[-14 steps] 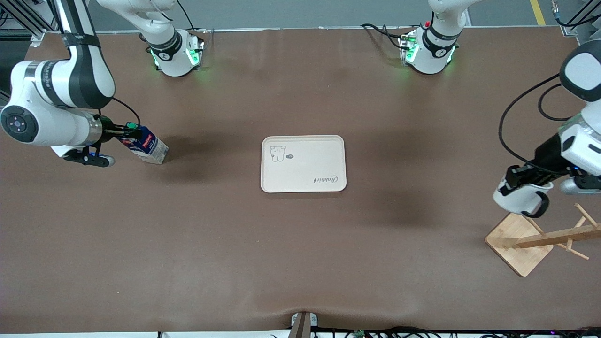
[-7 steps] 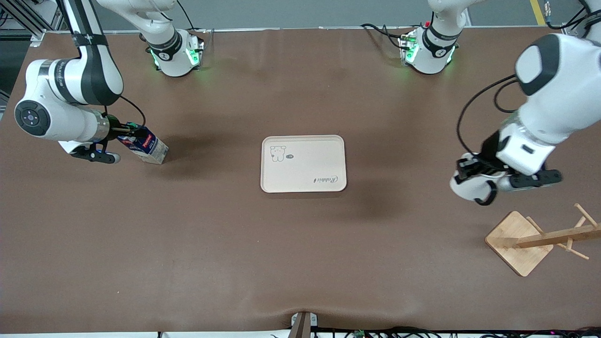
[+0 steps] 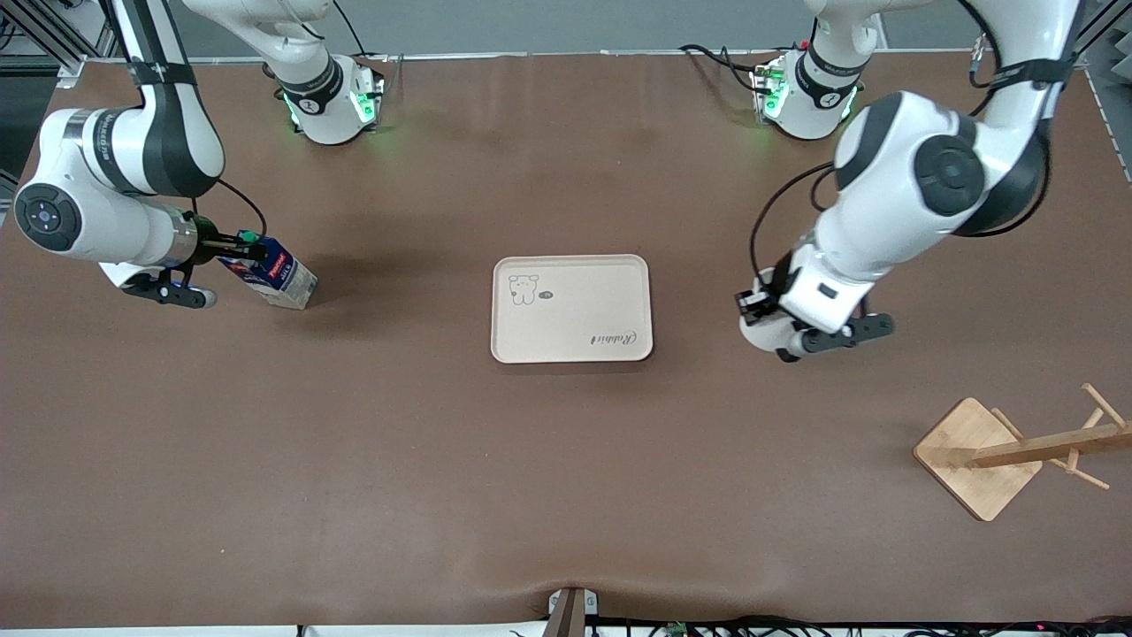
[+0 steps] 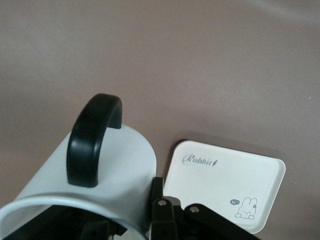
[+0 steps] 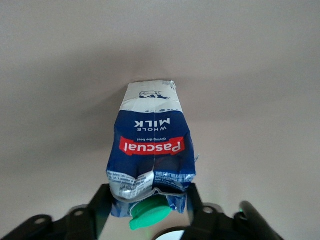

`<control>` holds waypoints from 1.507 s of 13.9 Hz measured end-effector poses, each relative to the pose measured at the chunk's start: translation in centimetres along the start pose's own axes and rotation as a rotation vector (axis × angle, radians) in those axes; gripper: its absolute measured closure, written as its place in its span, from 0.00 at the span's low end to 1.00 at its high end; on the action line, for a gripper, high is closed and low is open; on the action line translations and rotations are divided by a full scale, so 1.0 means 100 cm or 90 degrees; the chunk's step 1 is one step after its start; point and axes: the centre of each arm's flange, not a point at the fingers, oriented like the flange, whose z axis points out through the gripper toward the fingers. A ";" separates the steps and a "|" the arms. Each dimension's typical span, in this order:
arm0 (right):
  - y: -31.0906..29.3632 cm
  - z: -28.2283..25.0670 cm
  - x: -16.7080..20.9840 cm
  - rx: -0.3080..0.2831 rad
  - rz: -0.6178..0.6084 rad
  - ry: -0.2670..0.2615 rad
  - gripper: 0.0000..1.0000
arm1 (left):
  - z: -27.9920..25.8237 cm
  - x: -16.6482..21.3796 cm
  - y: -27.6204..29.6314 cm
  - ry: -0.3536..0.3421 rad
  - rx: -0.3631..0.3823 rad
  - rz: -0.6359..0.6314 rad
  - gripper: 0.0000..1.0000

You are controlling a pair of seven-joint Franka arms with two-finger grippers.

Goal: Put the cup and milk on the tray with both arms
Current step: 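Lift the mug off the stand with the left gripper toward the tray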

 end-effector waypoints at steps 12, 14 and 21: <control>-0.001 -0.037 -0.004 -0.004 -0.030 -0.007 0.61 | 0.143 -0.062 0.102 -0.138 0.036 -0.017 0.92; -0.009 -0.043 -0.007 -0.008 -0.040 -0.010 0.62 | 0.161 -0.072 0.110 -0.154 0.043 -0.009 0.92; -0.040 -0.112 -0.025 -0.024 -0.078 -0.008 0.62 | 0.222 -0.100 0.120 -0.193 0.088 -0.001 0.92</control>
